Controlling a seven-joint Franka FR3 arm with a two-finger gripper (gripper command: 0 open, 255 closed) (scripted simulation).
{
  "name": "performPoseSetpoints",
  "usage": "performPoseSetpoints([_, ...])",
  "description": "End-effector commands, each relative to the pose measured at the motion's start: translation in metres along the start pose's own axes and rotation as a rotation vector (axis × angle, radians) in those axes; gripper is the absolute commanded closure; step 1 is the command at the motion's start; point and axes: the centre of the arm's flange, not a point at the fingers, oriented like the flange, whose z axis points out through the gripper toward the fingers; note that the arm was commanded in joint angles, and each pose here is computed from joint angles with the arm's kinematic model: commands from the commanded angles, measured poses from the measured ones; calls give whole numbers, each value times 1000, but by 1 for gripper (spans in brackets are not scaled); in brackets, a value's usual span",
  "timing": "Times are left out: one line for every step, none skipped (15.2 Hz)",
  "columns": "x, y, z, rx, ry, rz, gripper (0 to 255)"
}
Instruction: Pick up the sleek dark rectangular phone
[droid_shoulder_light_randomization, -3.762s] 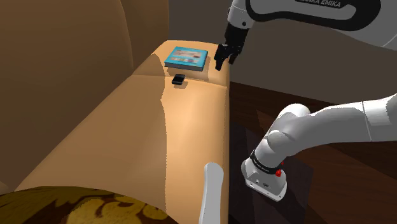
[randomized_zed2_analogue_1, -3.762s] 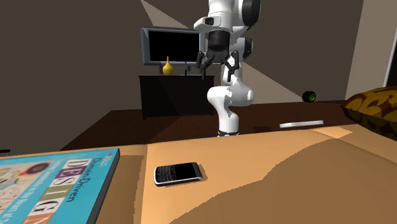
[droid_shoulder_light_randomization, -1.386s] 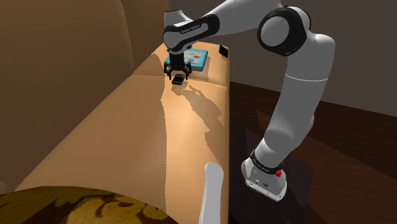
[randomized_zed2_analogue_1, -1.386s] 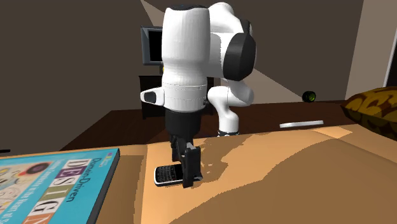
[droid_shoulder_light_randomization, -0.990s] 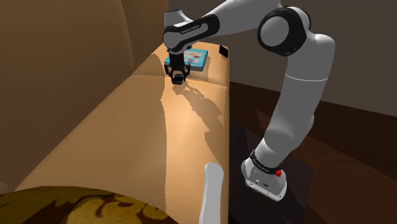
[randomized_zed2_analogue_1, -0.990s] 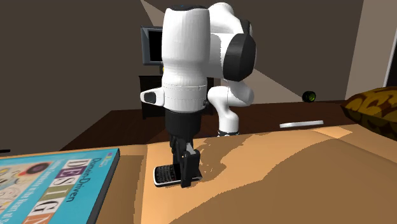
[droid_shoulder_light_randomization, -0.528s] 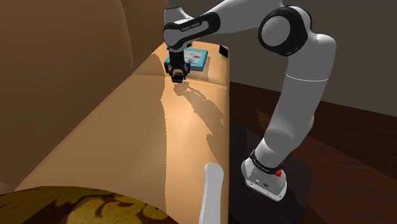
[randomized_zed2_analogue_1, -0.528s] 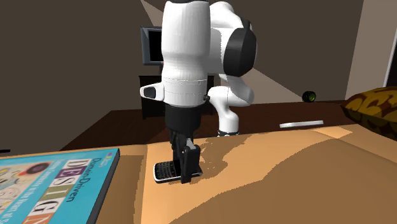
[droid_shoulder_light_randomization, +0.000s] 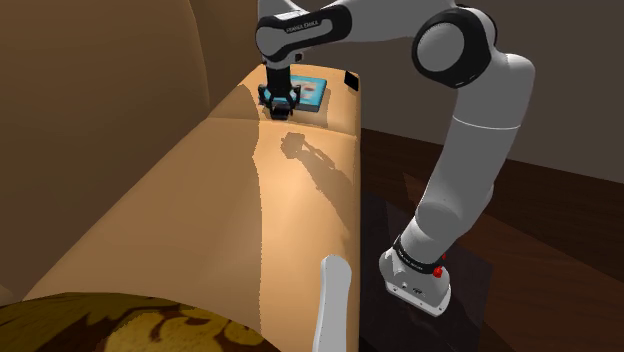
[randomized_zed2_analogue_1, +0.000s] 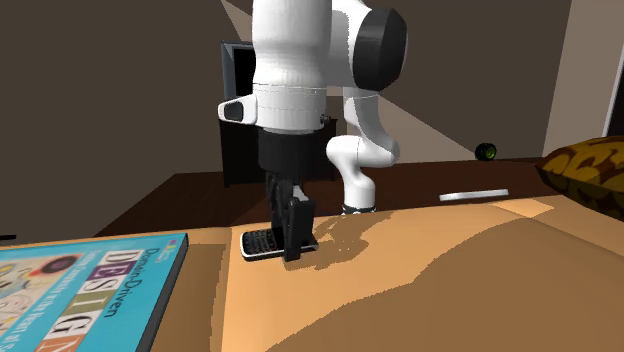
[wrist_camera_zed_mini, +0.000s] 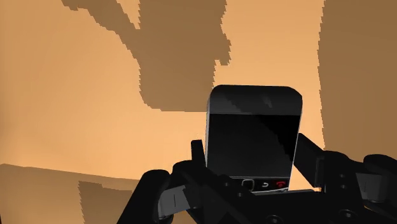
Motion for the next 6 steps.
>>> performPoseSetpoints([0,2,-11,0,0,0,255])
performPoseSetpoints([1,3,-16,0,0,0,255])
performPoseSetpoints([1,3,-21,0,0,0,255])
performPoseSetpoints([1,4,-27,0,0,0,255])
performPoseSetpoints([1,4,-27,0,0,0,255])
performPoseSetpoints([1,4,-27,0,0,0,255])
